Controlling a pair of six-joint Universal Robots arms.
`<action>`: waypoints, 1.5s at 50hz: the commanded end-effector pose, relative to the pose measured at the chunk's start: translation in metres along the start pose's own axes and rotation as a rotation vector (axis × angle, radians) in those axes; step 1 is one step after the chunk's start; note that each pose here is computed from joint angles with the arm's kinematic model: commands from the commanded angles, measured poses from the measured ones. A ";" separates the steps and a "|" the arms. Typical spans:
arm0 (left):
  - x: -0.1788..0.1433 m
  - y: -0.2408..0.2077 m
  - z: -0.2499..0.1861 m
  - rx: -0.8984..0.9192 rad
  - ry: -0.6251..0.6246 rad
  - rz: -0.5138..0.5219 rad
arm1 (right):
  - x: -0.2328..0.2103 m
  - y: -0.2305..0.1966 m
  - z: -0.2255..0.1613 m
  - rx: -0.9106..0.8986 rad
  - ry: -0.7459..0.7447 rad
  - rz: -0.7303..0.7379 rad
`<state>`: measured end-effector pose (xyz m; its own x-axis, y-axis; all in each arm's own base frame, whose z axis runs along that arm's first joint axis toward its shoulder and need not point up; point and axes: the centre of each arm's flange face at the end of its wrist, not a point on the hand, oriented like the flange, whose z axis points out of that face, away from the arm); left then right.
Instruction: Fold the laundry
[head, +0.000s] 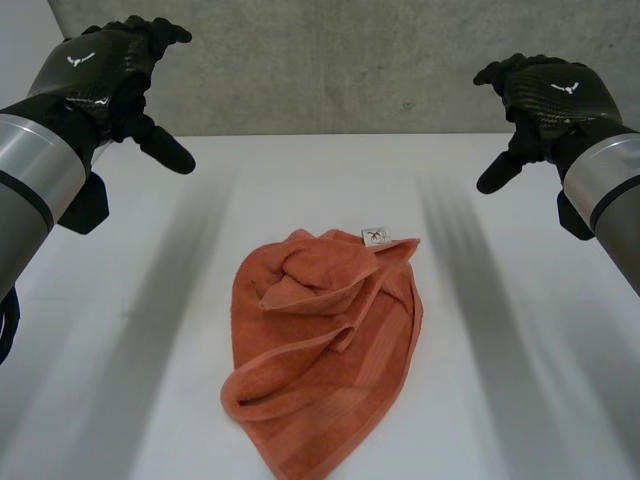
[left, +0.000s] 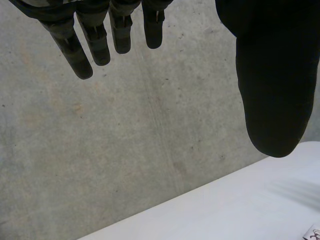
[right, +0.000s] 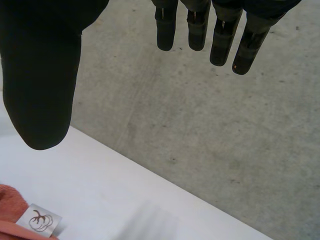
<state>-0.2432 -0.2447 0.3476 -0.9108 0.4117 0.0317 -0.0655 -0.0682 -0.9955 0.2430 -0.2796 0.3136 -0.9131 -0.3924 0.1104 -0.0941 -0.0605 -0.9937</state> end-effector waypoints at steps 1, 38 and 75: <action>-0.001 0.005 0.002 -0.022 -0.003 0.007 | -0.007 0.008 0.000 -0.029 -0.074 -0.063; 0.019 0.167 -0.098 -0.647 -0.018 -0.094 | -0.151 0.106 -0.001 -0.030 -0.362 -0.311; -0.043 0.009 0.054 0.192 -0.226 0.048 | 0.036 -0.045 0.072 0.427 0.222 -0.025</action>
<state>-0.2513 -0.2957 0.2975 -0.9579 0.2819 0.0552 -0.0873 -0.1026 -0.9909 0.2776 -0.3422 0.3251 -0.9418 -0.2631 0.2091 -0.1027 -0.3672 -0.9245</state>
